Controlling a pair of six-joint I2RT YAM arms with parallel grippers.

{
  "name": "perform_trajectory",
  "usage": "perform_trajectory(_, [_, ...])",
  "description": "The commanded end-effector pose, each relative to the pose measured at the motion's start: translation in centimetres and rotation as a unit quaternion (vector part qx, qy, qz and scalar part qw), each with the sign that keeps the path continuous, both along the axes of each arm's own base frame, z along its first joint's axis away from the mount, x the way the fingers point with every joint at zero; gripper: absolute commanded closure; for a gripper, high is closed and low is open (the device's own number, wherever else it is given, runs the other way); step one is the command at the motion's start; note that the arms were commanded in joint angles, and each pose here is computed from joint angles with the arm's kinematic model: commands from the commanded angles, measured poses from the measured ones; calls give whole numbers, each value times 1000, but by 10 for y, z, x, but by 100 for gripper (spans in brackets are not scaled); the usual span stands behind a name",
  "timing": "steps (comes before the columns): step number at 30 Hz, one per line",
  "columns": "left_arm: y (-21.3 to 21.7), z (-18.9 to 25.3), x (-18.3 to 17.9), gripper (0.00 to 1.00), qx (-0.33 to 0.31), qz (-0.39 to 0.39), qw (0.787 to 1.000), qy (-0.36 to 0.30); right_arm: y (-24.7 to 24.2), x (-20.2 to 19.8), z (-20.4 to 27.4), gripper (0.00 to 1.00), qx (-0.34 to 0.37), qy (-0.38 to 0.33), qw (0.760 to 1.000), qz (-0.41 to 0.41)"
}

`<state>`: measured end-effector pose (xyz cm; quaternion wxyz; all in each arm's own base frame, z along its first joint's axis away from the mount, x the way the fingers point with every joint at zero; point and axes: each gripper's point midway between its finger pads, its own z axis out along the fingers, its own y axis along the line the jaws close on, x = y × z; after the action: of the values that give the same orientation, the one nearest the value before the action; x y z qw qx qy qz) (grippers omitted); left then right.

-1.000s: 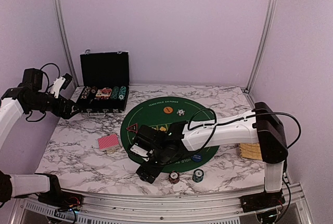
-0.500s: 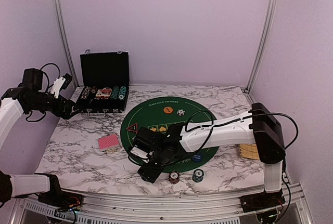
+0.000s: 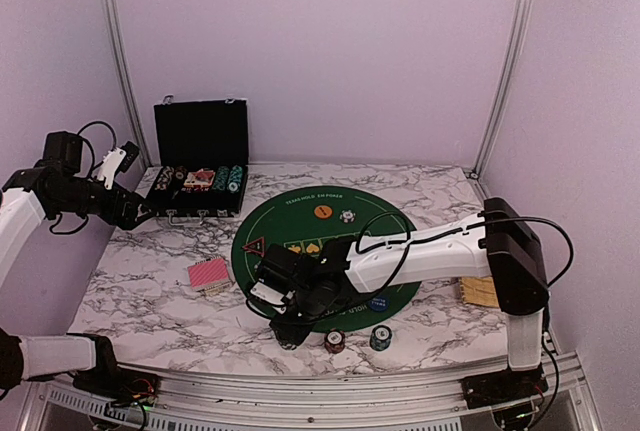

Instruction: Distribute texas hold em gaming equipment

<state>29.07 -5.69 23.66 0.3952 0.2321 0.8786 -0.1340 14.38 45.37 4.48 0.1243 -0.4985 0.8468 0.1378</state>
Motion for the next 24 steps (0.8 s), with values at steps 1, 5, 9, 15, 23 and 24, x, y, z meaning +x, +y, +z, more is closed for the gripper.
perform_trajectory(1, [0,13,-4,1,1,-3,1000,-11,4,-1,10,72,8,3,1000,-1])
perform_trajectory(5, [0,14,-4,1,2,-3,1000,-13,4,-1,14,80,11,4,1000,-2])
perform_trajectory(9, [0,15,-4,1,2,-3,1000,-14,6,-1,26,86,21,5,1000,-4])
perform_trajectory(15, [-1,17,-5,1,2,-4,1000,-16,8,6,58,88,49,-3,999,-15])
perform_trajectory(23, [0,18,-5,1,4,-5,1000,-19,-20,41,81,90,67,-12,995,-69])
perform_trajectory(24, [0,18,-5,1,4,-5,1000,-19,-28,49,83,90,66,-15,994,-82])
